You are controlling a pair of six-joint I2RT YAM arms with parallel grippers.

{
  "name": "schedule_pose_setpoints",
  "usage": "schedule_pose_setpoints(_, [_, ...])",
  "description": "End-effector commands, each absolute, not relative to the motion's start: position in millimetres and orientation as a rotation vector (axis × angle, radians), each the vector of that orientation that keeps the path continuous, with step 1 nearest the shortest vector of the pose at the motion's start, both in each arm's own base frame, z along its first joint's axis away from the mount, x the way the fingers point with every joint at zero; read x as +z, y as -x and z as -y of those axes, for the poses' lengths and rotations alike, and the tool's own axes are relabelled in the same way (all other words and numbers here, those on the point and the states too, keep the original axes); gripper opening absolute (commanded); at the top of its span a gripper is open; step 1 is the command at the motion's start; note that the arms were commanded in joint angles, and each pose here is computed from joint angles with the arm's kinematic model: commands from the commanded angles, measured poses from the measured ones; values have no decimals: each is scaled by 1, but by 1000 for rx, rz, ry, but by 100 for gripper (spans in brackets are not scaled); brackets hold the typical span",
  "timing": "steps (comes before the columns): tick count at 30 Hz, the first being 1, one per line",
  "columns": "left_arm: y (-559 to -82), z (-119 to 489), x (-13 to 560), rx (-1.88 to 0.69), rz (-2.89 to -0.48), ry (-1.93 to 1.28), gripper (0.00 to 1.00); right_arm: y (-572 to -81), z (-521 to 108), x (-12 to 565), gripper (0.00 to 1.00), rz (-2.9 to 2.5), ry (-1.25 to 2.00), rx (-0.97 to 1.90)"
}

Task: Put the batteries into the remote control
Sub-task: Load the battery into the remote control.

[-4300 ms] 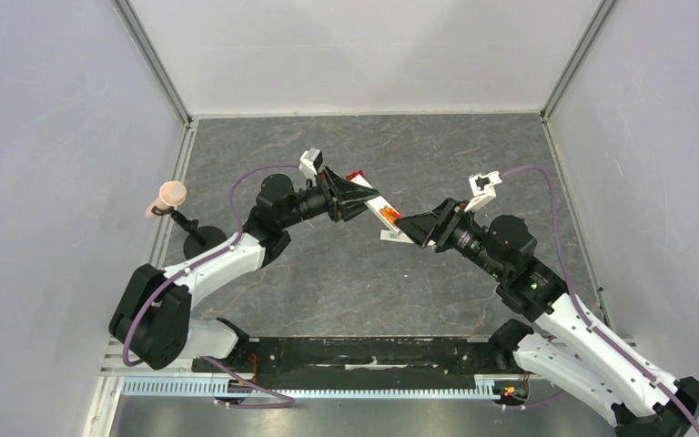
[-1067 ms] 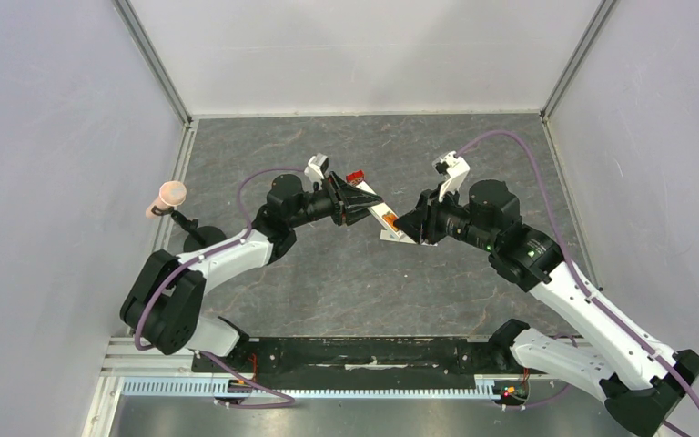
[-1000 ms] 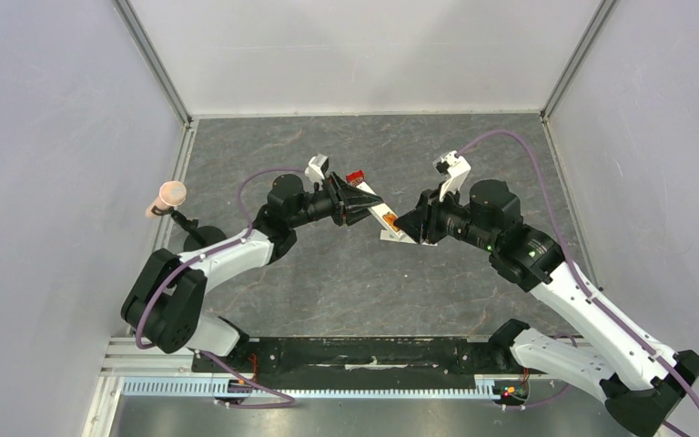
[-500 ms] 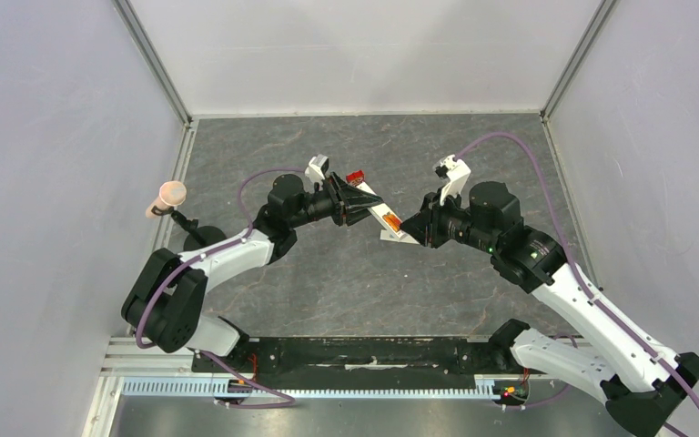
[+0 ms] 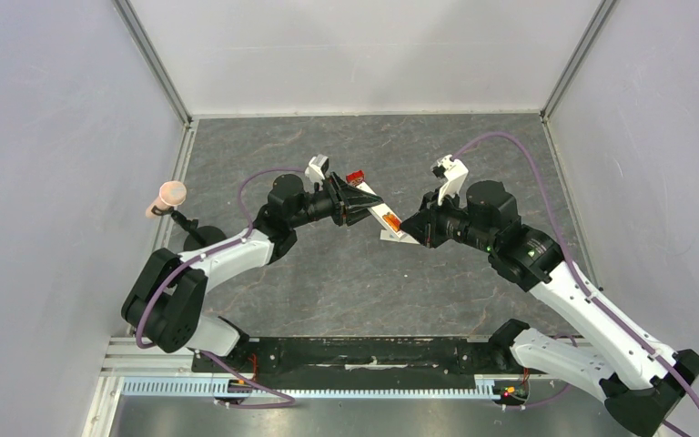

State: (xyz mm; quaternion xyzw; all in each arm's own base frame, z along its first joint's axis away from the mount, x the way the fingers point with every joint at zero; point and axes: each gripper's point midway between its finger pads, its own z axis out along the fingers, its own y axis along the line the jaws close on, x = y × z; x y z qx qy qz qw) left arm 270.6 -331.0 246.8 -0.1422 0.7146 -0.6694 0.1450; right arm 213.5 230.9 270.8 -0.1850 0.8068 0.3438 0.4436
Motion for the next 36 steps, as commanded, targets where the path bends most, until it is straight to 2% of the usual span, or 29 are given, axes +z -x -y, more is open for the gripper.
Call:
schedule_pose_setpoints(1, [-268,334,267,-1966,-1997,314,2,-218,-231,271,10,-1980,462,841])
schedule_pose_setpoints(7, [-267,335,268,-1970,-1998,312,2,-219,-234,264,5,-1994,455,852])
schedule_pose_setpoints(13, [-268,334,270,-1976,-1993,321,2,-218,-236,258,5,-2000,468,860])
schedule_pose_setpoints(16, [-268,335,270,-1976,-1992,329,2,-219,-236,258,10,-1999,475,853])
schedule_pose_setpoints(25, [-269,335,257,-1953,-2020,338,2,-222,-235,282,35,-1951,435,862])
schedule_pose_setpoints(28, [-269,334,253,-1946,-2028,344,2,-222,-234,290,38,-1934,427,864])
schedule_pose_setpoints(31, [-270,334,252,-1943,-2029,348,2,-220,-232,290,38,-1936,432,863])
schedule_pose_setpoints(36, [-272,335,253,-1942,-2023,352,2,-215,-232,286,30,-1955,450,872])
